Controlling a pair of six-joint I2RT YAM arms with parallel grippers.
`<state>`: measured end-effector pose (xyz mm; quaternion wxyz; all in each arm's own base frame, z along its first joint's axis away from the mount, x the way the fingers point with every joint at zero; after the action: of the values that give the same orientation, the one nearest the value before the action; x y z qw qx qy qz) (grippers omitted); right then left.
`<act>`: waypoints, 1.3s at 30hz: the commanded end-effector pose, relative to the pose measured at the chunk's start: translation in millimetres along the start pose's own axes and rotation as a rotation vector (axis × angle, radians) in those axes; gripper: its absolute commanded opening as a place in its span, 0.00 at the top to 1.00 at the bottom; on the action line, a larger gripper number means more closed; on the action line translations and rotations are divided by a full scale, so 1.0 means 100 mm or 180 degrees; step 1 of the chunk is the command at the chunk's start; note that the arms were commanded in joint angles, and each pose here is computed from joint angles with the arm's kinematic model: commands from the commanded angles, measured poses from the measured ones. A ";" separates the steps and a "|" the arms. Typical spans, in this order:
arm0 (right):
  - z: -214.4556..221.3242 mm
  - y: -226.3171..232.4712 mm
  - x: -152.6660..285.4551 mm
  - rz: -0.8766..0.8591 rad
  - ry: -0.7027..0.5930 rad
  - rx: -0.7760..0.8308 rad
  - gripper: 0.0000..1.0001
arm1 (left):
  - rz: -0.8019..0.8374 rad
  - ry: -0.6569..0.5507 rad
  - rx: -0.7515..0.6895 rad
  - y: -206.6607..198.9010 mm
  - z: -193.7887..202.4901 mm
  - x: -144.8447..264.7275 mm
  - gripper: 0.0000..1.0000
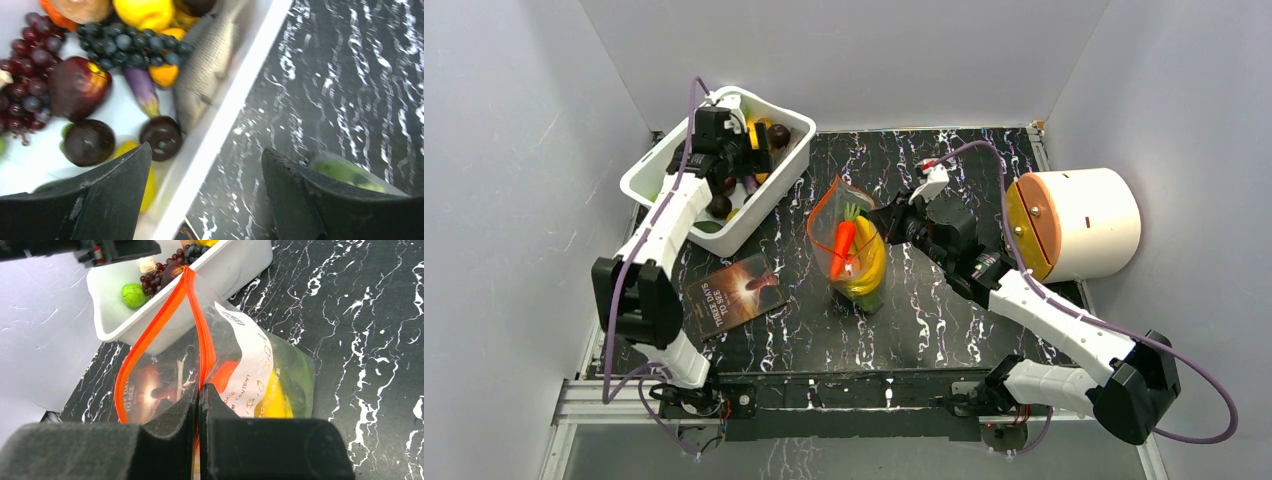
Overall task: Place the food in the zip-top bag and seal the zipper
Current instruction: Pick up the fake fruit from the bin.
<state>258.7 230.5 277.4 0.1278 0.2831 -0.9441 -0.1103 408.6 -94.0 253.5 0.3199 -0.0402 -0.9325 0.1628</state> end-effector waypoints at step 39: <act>-0.38 0.05 -0.28 0.0047 -0.0142 0.0242 1.00 | 0.0425 -0.0195 -0.0891 0.76 -0.66 -2.03 0.19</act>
<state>281.3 244.2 272.0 0.1524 0.2739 -0.9471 -0.0684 593.0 -44.7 147.3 0.3122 -0.1258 -0.9394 0.0650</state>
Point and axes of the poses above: each gripper's point midway between its finger pads, its own x axis back along the fingers, its own y axis along the line the jaws close on, z = x × y, the point moved 5 cm from there along x, back along the fingers, and after that the axes turned 11 degrees about x, right-handed, at the moved point
